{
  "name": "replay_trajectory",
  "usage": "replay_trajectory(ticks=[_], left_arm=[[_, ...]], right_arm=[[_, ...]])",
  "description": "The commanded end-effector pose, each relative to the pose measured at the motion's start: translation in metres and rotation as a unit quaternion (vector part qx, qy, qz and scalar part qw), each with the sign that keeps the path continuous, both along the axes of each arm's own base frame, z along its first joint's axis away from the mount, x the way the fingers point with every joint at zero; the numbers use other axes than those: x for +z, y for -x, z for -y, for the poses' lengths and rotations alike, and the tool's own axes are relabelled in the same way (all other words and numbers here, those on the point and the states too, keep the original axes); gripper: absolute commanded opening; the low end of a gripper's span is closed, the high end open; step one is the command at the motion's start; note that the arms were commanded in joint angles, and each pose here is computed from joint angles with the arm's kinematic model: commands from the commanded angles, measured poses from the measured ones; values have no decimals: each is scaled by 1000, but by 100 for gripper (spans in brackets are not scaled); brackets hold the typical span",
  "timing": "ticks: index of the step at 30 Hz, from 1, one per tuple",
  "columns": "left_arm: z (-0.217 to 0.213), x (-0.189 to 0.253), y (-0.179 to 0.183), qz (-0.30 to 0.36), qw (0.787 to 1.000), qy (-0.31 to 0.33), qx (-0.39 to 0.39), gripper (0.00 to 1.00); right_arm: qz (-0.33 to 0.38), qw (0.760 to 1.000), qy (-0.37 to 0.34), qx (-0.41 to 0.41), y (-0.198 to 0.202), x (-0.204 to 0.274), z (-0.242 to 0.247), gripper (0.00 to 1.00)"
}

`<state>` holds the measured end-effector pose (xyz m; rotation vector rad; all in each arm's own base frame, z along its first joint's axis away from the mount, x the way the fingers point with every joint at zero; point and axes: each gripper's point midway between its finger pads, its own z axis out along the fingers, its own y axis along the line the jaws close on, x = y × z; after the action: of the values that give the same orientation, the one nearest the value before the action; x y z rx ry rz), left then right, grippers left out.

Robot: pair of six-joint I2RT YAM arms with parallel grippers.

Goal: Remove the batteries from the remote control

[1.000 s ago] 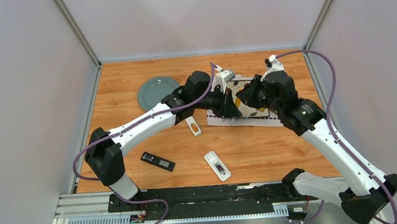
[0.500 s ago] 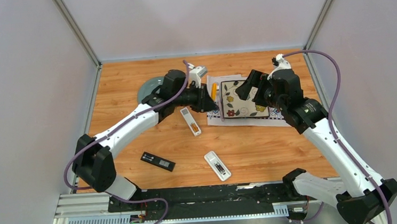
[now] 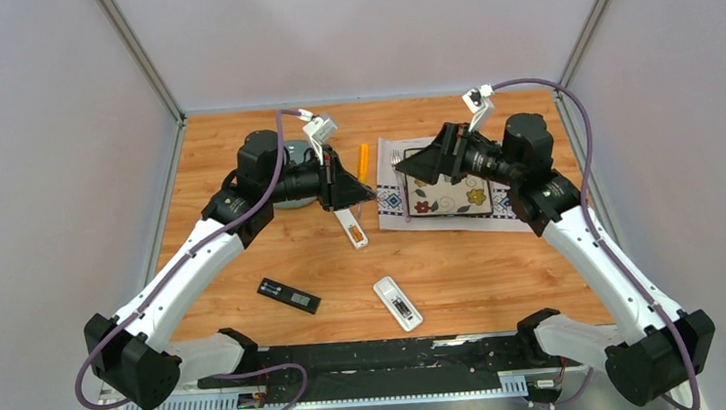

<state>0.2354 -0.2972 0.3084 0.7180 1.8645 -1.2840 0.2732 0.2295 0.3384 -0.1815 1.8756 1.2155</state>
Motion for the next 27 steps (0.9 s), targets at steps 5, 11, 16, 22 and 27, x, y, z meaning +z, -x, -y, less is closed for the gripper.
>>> replay_trajectory(ticks=[5,11,16,22,27], left_arm=[[6,47,50,61,985,80,-139,0],[12,51,64,70,979,86,-170,0],[14,51,70,70,977,82,-182,0],[15,47,74,69,977,72,-190,0],[14,43,75,62,978,63,-190,17]], right_arm=[[103,971,-98,192,50,64,-47,100],[128,957,-123,230,62,85,-57,93],[127,952,-124,249,66,84,-67,69],[121,949,-144,254,67,89,-68,33],[116,948,-145,258,67,87,-68,0]])
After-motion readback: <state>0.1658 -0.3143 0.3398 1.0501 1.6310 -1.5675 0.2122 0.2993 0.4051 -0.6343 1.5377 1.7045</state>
